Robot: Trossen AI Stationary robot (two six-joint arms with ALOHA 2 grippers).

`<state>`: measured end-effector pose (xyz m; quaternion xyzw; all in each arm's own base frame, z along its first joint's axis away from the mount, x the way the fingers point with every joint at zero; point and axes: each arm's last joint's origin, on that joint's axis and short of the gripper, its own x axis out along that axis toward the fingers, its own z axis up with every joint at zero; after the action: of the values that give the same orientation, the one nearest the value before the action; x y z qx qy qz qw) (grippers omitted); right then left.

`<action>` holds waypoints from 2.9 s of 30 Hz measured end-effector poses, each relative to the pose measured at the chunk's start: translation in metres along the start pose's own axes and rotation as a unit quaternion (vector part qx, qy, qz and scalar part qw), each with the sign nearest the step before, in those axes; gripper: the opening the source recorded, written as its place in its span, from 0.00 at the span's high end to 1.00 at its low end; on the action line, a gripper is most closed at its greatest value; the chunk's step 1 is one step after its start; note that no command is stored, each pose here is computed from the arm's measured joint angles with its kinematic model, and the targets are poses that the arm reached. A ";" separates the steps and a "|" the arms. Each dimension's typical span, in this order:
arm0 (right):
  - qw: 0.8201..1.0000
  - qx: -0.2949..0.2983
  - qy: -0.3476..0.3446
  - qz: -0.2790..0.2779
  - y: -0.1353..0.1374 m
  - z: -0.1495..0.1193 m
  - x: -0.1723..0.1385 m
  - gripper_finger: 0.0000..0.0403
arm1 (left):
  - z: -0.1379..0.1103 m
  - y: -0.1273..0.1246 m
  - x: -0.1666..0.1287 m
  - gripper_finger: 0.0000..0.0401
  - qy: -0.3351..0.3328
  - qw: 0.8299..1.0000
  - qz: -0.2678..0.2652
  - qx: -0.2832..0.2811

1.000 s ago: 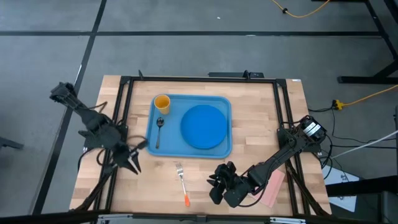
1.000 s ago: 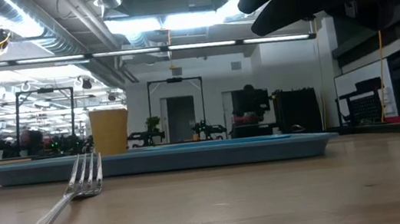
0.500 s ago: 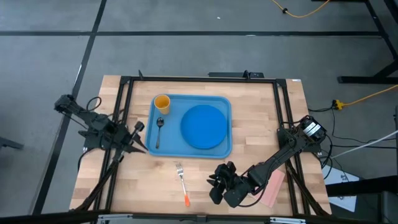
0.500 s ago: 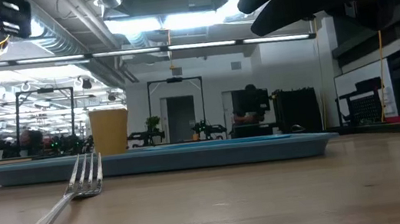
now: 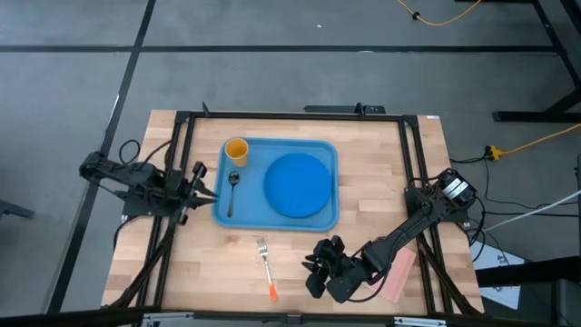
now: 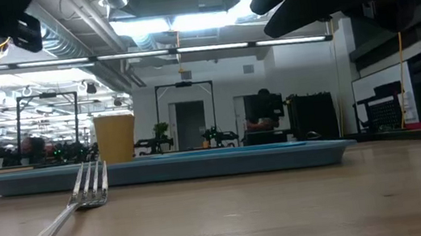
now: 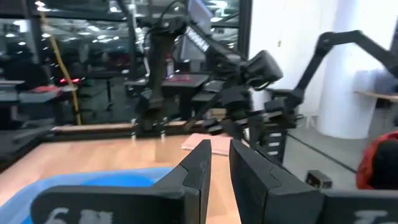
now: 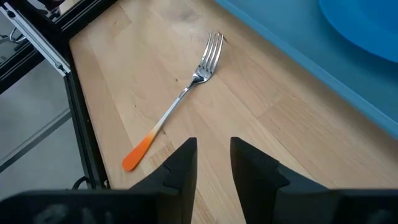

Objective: Pick and place plate/cup/fork/spoon on tray
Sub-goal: Put the orange fork on the light blue tray to the left of the blue plate

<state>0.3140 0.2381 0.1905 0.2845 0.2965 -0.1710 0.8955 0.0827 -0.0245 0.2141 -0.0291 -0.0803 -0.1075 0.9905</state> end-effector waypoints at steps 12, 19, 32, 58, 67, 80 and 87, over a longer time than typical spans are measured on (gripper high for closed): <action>1.000 0.001 0.001 0.000 0.000 0.000 0.000 0.75 | -0.032 0.008 0.005 0.87 -0.007 1.000 0.015 -0.009; 1.000 -0.003 0.003 0.004 0.001 -0.003 -0.002 0.75 | -0.033 0.018 0.004 0.87 -0.002 0.998 0.067 0.019; 1.000 -0.013 0.004 0.004 0.002 -0.004 -0.003 0.75 | -0.045 0.038 -0.001 0.87 0.062 0.988 0.144 -0.006; 0.998 -0.012 0.055 0.029 0.004 -0.007 -0.003 0.75 | -0.045 0.039 -0.001 0.87 0.065 0.987 0.149 0.000; 0.995 -0.036 -0.087 -0.023 -0.001 0.016 0.007 0.75 | -0.045 0.039 -0.001 0.87 0.065 0.987 0.149 0.000; 0.993 0.063 0.014 0.096 -0.011 0.055 0.063 0.75 | -0.045 0.039 -0.001 0.87 0.065 0.987 0.149 0.000; 0.980 0.058 0.004 0.193 -0.002 0.057 0.081 0.75 | -0.045 0.039 -0.001 0.87 0.065 0.987 0.149 0.000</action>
<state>0.3997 0.1911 0.1767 0.3888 0.2294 -0.0111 0.8922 0.0970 0.0102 0.1676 -0.0337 -0.0106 0.0396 0.9986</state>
